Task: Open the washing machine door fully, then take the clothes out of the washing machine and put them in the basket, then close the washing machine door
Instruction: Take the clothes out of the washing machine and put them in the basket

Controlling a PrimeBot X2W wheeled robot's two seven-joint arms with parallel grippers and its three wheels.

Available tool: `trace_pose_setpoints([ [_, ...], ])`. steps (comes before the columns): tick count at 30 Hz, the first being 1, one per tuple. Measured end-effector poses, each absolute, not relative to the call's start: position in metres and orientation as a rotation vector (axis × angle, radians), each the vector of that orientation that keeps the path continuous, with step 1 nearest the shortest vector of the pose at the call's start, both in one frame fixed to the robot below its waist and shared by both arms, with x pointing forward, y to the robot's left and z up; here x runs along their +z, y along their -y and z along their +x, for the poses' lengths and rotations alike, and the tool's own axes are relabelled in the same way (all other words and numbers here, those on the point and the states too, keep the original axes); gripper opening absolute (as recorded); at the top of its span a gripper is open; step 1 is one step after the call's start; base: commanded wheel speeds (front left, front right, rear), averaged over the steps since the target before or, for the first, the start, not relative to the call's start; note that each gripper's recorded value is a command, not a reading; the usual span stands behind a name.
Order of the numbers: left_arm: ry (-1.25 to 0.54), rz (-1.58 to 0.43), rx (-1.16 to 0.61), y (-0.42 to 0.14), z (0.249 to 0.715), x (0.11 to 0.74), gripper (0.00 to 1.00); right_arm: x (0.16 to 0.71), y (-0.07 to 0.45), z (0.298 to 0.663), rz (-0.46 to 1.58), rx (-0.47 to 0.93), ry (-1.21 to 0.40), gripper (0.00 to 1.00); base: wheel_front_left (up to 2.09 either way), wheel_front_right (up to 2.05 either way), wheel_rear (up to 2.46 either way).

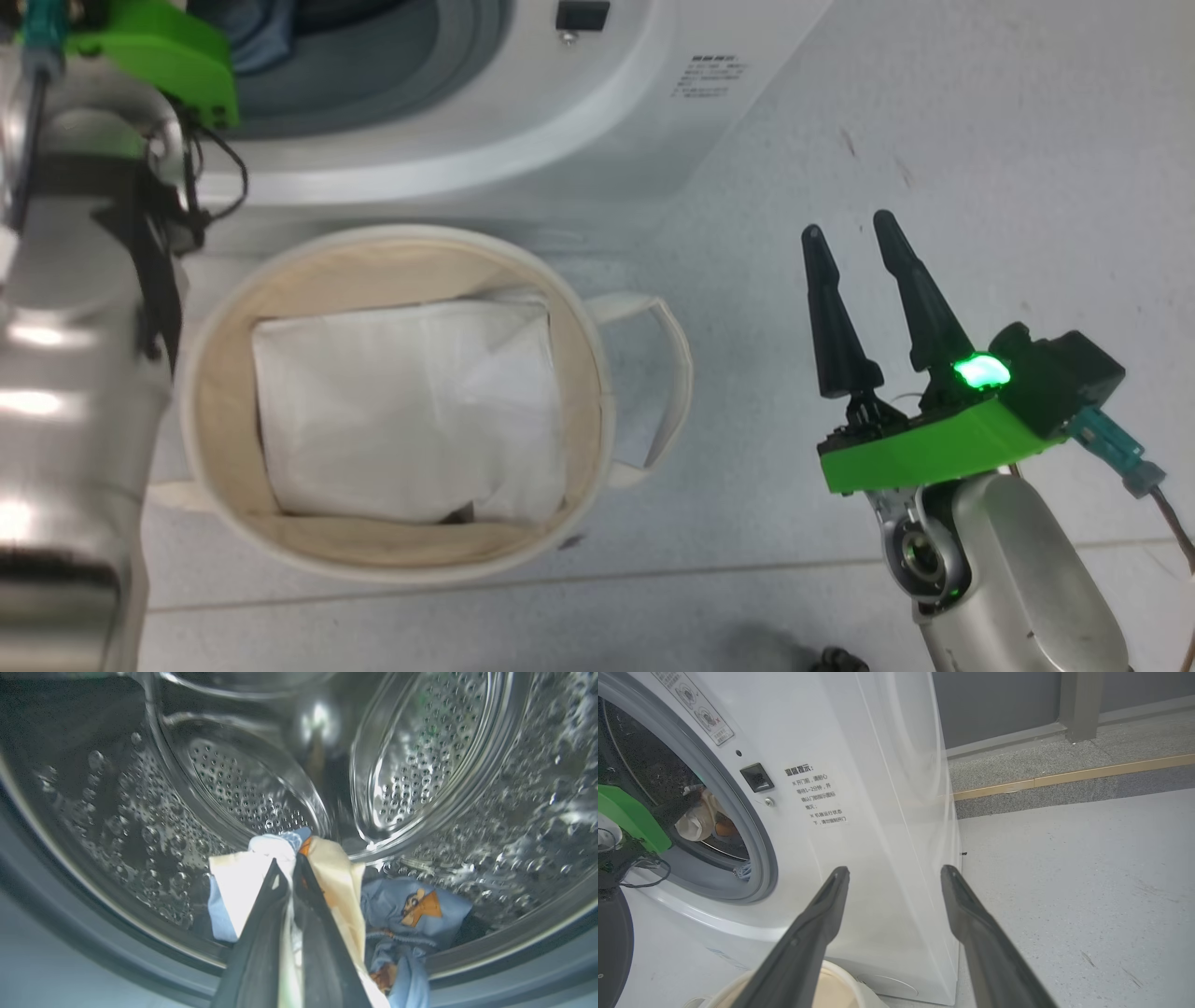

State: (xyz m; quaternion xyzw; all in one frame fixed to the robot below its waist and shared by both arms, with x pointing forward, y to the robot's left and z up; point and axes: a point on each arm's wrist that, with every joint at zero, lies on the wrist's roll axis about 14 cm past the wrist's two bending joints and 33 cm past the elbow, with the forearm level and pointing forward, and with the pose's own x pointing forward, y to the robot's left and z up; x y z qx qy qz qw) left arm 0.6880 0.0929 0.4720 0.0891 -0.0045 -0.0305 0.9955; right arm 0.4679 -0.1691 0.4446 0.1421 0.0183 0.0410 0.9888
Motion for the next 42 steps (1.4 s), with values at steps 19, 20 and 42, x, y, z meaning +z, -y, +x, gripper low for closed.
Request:
trace_pose_setpoints([
  [19, 0.558, 0.064, -0.086, -0.105, 0.541, 0.642, 0.00, 0.493, 0.145, 0.444, 0.299, 0.152, 0.057, 1.00, 0.00, 0.00, 0.00],
  [20, 0.558, 0.064, -0.086, -0.105, 0.541, 0.642, 0.00, 0.493, 0.145, 0.444, 0.299, 0.152, 0.057, 1.00, 0.00, 0.00, 0.00],
  [42, 0.940, 0.017, -0.135, -0.095, 0.400, 0.753, 0.00, 0.508, 0.124, 0.416, 0.309, 0.208, 0.072, 1.00, 0.00, 0.00, 0.00],
])
